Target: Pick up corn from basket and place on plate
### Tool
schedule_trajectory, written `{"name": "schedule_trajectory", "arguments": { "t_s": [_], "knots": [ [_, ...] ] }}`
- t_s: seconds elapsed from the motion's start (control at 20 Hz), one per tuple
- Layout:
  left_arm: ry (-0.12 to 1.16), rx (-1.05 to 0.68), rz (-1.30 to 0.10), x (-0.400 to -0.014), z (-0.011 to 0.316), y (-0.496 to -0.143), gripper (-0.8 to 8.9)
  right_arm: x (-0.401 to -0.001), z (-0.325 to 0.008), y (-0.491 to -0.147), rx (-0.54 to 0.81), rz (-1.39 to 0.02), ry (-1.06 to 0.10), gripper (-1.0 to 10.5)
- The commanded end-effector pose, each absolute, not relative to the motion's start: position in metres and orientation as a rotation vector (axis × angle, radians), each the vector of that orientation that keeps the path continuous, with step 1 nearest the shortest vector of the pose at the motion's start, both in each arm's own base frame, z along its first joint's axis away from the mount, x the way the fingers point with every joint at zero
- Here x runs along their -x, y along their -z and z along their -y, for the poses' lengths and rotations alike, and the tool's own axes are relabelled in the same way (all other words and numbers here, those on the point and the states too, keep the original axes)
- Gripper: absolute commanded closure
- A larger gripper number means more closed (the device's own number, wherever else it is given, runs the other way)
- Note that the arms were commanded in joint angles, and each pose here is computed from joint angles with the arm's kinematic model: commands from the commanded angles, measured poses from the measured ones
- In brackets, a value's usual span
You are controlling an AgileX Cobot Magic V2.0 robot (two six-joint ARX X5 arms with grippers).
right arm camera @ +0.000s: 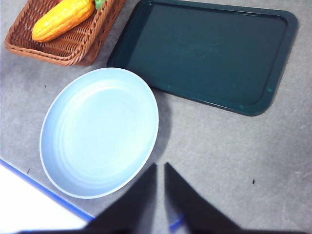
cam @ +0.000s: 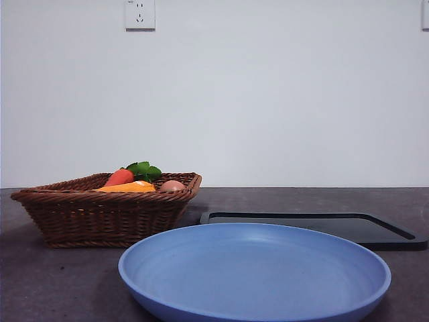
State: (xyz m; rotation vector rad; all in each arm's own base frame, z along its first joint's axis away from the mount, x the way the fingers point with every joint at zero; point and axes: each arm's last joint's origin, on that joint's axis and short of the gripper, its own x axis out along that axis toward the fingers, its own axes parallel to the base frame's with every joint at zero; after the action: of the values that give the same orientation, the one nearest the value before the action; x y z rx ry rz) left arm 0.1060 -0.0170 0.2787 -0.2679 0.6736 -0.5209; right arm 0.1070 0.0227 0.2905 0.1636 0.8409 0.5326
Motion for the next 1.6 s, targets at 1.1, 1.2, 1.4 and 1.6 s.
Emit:
{"name": "schedule_trajectory", "arguments": {
  "t_s": [1.1, 1.2, 1.4, 1.6],
  "knots": [
    [0.531, 0.26, -0.642, -0.107, 0.017, -0.285, 4.06, -0.215, -0.09, -0.212, -0.167, -1.224, -0.706, 6.1],
    [0.531, 0.26, -0.642, -0.107, 0.017, -0.285, 4.06, -0.223, -0.098, -0.198, -0.156, -1.259, -0.714, 6.1],
    [0.531, 0.26, -0.642, -0.107, 0.017, -0.285, 4.07, -0.23, -0.108, -0.181, -0.13, -1.304, -0.716, 6.4],
    [0.531, 0.261, -0.642, -0.107, 0.017, -0.285, 4.07, -0.234, -0.114, -0.169, -0.122, -1.341, -0.721, 6.4]
  ]
}}
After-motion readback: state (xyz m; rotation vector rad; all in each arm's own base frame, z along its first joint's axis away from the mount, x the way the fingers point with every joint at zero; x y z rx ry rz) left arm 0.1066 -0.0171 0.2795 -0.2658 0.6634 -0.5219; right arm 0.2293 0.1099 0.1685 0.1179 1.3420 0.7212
